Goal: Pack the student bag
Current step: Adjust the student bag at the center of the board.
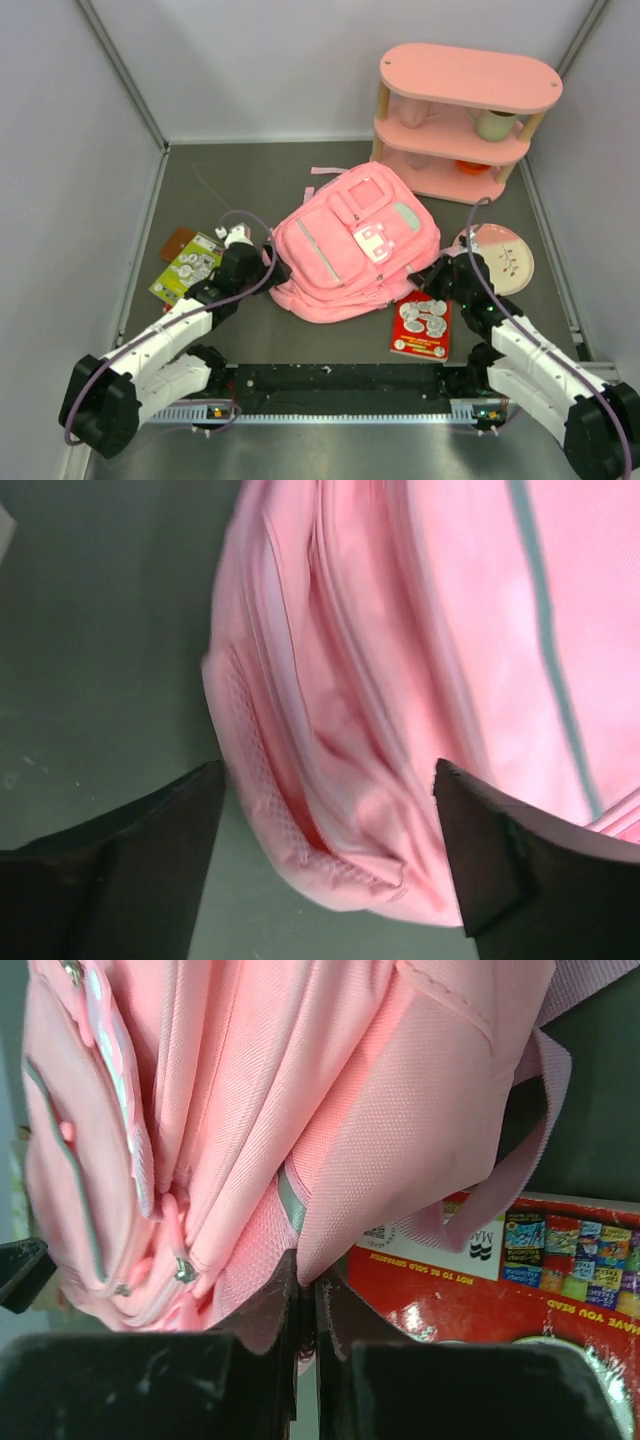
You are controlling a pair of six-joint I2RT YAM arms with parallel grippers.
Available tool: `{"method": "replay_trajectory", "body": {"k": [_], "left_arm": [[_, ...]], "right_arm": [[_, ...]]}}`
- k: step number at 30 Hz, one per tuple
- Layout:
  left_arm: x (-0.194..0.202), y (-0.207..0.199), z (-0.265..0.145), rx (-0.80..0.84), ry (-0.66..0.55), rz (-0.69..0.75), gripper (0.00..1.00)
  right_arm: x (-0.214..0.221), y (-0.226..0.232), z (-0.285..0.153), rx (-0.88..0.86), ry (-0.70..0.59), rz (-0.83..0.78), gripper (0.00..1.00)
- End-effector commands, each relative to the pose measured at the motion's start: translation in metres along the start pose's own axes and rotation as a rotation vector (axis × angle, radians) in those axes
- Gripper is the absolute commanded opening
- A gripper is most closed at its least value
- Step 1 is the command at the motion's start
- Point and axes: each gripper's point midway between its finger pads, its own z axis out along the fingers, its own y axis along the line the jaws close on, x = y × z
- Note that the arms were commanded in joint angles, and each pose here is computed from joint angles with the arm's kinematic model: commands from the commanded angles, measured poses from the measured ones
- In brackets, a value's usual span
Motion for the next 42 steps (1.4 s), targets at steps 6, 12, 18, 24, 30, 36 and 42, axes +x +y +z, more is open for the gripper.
{"method": "replay_trajectory", "body": {"k": [6, 12, 18, 24, 30, 36, 42], "left_arm": [[0.013, -0.020, -0.022, 0.186, 0.044, -0.133, 0.99], [0.060, -0.027, -0.038, 0.265, 0.084, -0.256, 0.99], [0.085, -0.014, -0.040, 0.192, 0.121, -0.304, 0.99], [0.076, -0.059, -0.029, 0.308, 0.065, -0.305, 0.99], [0.060, -0.097, -0.003, 0.279, 0.038, -0.221, 0.95], [0.021, -0.106, 0.000, 0.223, -0.105, -0.178, 0.49], [-0.026, -0.099, -0.022, 0.168, -0.244, -0.136, 0.00]], "right_arm": [[-0.026, 0.033, -0.014, -0.091, -0.121, 0.226, 0.00], [-0.032, 0.039, -0.008, -0.084, -0.134, 0.240, 0.00], [-0.035, 0.045, -0.004, -0.091, -0.140, 0.236, 0.00], [-0.024, 0.051, -0.007, -0.100, -0.130, 0.234, 0.00], [-0.006, 0.050, -0.024, -0.120, -0.087, 0.222, 0.00], [0.000, 0.051, -0.042, -0.157, -0.063, 0.196, 0.00], [0.013, 0.041, -0.044, -0.140, -0.020, 0.139, 0.02]]}}
